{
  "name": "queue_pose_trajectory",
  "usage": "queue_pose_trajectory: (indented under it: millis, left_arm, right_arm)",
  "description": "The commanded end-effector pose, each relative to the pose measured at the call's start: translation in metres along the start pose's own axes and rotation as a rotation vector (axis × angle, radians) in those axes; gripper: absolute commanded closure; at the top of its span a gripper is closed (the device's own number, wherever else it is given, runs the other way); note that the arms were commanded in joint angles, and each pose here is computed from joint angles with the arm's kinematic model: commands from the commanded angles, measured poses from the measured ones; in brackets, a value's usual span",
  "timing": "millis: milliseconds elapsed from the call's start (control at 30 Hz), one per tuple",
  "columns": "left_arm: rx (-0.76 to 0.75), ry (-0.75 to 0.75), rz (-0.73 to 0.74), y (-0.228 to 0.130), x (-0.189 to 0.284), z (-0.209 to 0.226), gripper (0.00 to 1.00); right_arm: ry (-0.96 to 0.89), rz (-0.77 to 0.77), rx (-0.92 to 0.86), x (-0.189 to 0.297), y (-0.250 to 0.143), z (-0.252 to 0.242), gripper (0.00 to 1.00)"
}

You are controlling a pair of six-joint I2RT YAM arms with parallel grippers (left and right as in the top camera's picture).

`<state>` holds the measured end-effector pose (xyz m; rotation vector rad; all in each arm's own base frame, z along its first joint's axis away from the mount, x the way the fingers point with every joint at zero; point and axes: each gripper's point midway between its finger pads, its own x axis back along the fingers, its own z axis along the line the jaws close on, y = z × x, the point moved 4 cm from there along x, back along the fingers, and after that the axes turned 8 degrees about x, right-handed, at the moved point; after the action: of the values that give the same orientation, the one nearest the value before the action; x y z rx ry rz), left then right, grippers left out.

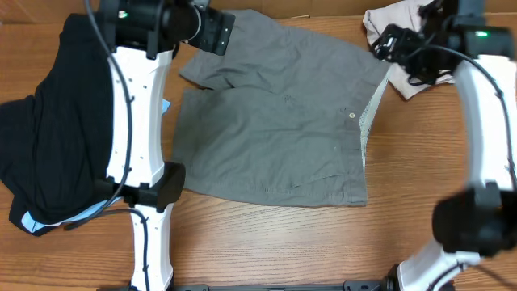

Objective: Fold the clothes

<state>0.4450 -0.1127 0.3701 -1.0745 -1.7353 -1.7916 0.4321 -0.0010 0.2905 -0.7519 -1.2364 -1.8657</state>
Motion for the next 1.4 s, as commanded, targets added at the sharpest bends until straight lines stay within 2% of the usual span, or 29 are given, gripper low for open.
queue_pose_trajectory:
  millis: [0, 133, 300, 500, 667, 767, 800, 900, 1000, 1067, 1200, 1233, 1367]
  left_arm:
    - [0.130, 0.014, -0.128, 0.001, 0.078, 0.006, 0.02]
    - [0.184, -0.067, -0.155, -0.001, 0.100, -0.005, 0.00]
    - [0.214, -0.063, -0.211, -0.003, 0.128, -0.005, 0.00]
    - [0.314, 0.106, -0.242, -0.021, 0.165, 0.016, 0.00]
    - [0.402, 0.238, -0.090, -0.060, 0.154, 0.031, 0.00]
    - [0.433, 0.264, 0.073, -0.086, 0.120, 0.033, 0.00]
    - [0.462, 0.266, 0.172, -0.102, 0.099, 0.032, 0.00]
    - [0.554, 0.305, 0.319, -0.131, 0.064, 0.033, 0.00]
    - [0.692, 0.371, 0.393, -0.154, 0.033, 0.037, 0.03]
    - [0.842, 0.433, 0.424, -0.175, 0.004, 0.040, 0.05]
    - [0.964, 0.486, 0.456, -0.206, -0.032, 0.043, 0.06]
    - [1.025, 0.504, 0.487, -0.224, -0.046, 0.045, 0.08]
    - [1.130, 0.505, 0.530, -0.255, -0.071, 0.049, 0.13]
  right_arm:
    - [0.053, -0.195, 0.047, 0.107, -0.003, 0.040, 0.00]
    - [-0.033, -0.269, -0.042, 0.165, -0.033, 0.040, 0.00]
    - [-0.068, -0.301, -0.130, 0.218, -0.082, 0.042, 0.00]
    - [-0.136, -0.244, -0.250, 0.245, -0.140, 0.034, 0.00]
    - [-0.121, -0.246, -0.294, 0.249, -0.165, 0.032, 0.00]
    - [-0.148, -0.169, -0.325, 0.229, -0.177, 0.023, 0.00]
    - [-0.177, -0.088, -0.358, 0.208, -0.186, 0.015, 0.00]
    - [-0.278, 0.049, -0.447, 0.171, -0.207, -0.008, 0.00]
    - [-0.431, 0.141, -0.565, 0.142, -0.232, -0.035, 0.00]
    - [-0.476, 0.178, -0.670, 0.115, -0.245, -0.047, 0.00]
    - [-0.444, 0.210, -0.744, 0.080, -0.256, -0.054, 0.00]
    - [-0.401, 0.222, -0.754, 0.060, -0.260, -0.055, 0.01]
    - [-0.346, 0.223, -0.781, 0.028, -0.269, -0.060, 0.04]
